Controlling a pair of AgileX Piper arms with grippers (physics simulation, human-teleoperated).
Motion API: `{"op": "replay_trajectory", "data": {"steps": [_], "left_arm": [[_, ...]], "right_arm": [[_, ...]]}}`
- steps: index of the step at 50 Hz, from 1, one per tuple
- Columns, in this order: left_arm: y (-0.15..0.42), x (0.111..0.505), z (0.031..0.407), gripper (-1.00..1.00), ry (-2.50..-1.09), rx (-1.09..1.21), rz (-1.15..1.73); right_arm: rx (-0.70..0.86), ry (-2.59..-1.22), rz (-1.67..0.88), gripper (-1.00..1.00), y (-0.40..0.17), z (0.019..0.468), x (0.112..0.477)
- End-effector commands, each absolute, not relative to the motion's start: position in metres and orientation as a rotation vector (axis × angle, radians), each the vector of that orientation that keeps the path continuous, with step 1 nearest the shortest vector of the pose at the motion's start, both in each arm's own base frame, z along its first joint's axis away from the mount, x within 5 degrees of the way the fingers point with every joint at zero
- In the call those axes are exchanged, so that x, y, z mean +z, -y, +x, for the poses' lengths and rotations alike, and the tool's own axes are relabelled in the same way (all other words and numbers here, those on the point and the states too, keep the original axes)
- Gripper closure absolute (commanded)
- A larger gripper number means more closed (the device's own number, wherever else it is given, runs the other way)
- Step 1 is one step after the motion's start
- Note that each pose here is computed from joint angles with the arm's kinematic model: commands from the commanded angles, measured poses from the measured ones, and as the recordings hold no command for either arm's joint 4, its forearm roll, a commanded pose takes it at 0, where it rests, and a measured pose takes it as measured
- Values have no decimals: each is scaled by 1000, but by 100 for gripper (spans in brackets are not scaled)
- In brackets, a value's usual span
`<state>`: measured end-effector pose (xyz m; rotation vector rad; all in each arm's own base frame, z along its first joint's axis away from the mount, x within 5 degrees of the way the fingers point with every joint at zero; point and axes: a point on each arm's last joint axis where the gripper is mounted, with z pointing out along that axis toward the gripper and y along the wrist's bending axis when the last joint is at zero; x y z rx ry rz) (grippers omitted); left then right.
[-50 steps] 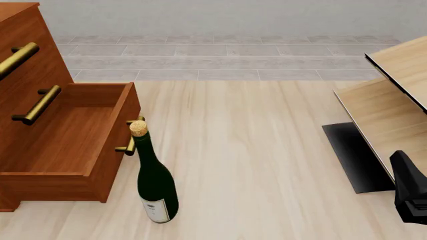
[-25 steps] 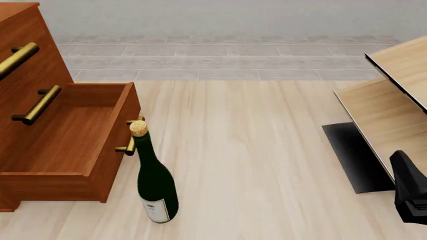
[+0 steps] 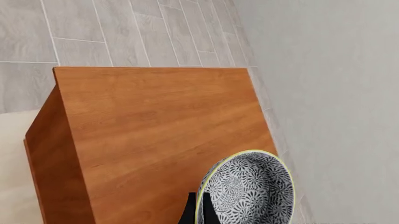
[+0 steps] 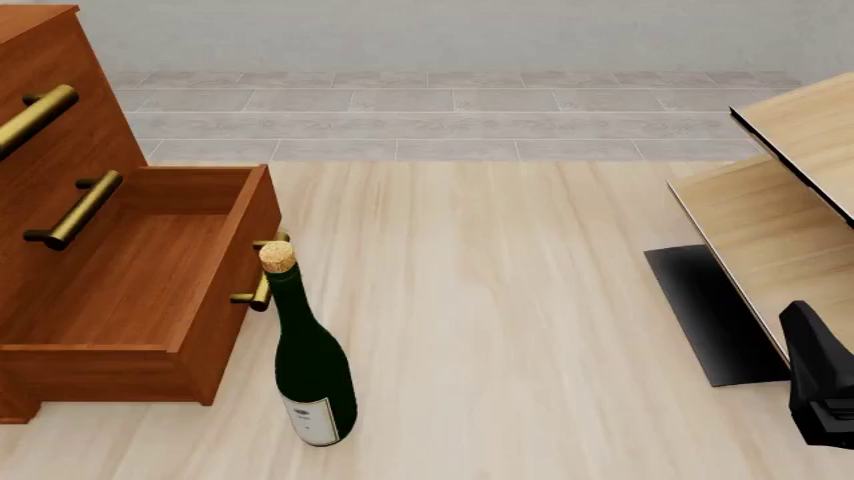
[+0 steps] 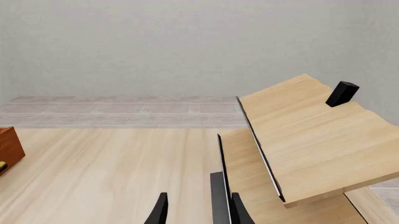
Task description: Put the bowl on top of the cabinet.
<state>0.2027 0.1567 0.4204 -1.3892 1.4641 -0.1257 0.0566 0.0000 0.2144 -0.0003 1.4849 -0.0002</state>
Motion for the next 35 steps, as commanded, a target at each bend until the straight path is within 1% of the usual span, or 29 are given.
{"op": "replay_trajectory", "data": {"steps": [1, 35], "left_arm": [[-161, 412, 209, 100, -1468, -133, -1398], [-170, 410, 214, 100, -1451, -122, -1403]], "right_arm": [[0, -1485, 0, -100, 0, 57, 214], [0, -1485, -1, -100, 0, 57, 214]]}}
